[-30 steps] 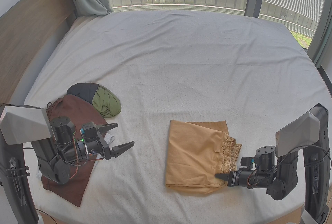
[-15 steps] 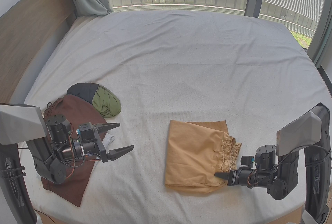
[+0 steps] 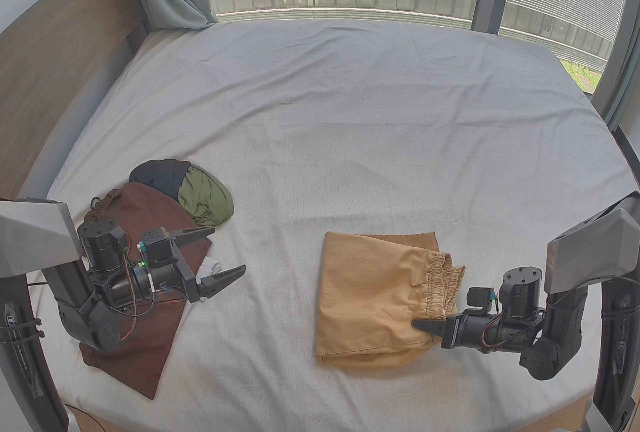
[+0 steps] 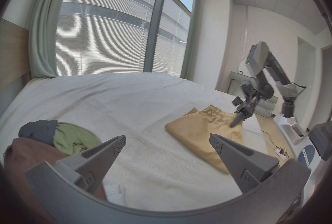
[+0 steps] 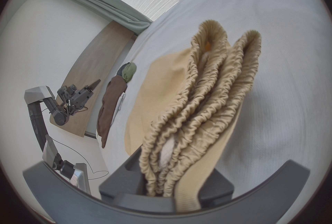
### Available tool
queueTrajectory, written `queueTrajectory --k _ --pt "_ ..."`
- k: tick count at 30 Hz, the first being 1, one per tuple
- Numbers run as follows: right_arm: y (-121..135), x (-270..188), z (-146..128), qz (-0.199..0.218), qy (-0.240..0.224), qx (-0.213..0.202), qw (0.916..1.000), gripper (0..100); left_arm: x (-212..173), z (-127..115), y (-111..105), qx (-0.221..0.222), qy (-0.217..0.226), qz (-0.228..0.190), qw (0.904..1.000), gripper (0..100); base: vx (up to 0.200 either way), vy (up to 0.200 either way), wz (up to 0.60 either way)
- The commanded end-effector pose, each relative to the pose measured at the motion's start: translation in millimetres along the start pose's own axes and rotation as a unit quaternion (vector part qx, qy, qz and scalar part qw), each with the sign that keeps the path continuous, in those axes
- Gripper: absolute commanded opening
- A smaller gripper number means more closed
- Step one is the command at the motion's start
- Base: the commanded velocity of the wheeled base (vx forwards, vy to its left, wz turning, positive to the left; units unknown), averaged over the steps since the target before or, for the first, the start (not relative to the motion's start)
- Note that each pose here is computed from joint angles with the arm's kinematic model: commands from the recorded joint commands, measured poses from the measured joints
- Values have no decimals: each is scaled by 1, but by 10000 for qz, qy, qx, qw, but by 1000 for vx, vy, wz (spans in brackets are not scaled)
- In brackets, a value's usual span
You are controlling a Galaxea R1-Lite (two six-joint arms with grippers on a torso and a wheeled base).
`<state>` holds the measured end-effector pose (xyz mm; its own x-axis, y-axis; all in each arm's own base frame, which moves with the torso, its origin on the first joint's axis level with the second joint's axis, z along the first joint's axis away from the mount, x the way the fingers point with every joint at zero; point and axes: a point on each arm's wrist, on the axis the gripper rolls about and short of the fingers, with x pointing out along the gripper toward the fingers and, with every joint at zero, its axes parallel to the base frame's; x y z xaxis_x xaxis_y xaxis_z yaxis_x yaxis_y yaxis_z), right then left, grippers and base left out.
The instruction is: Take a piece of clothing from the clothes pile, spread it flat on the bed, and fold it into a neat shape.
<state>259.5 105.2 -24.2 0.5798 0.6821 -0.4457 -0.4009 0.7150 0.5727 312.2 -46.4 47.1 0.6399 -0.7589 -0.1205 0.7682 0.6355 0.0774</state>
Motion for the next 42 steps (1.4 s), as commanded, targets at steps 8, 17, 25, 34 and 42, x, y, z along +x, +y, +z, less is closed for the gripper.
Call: queueTrajectory --k 8,17,25,34,42 --pt "23 -8 24 357 -455 -311 9978 0 2 -1 3 -315 165 1034 9940 100 0 0 0" --pt "28 -8 31 454 -593 -406 9964 0 4 -3 3 -494 217 1320 9898 100 0 0 0" --pt "51 -20 48 1177 -719 -480 9893 0 5 0 1 -480 197 1377 9891 100 0 0 0" --pt "61 -18 66 1670 -874 -701 9796 0 5 -2 -2 -621 247 1417 9877 100 0 0 0" --pt "63 -15 78 1927 -954 -819 9732 0 4 0 2 -604 189 1470 9871 100 0 0 0"
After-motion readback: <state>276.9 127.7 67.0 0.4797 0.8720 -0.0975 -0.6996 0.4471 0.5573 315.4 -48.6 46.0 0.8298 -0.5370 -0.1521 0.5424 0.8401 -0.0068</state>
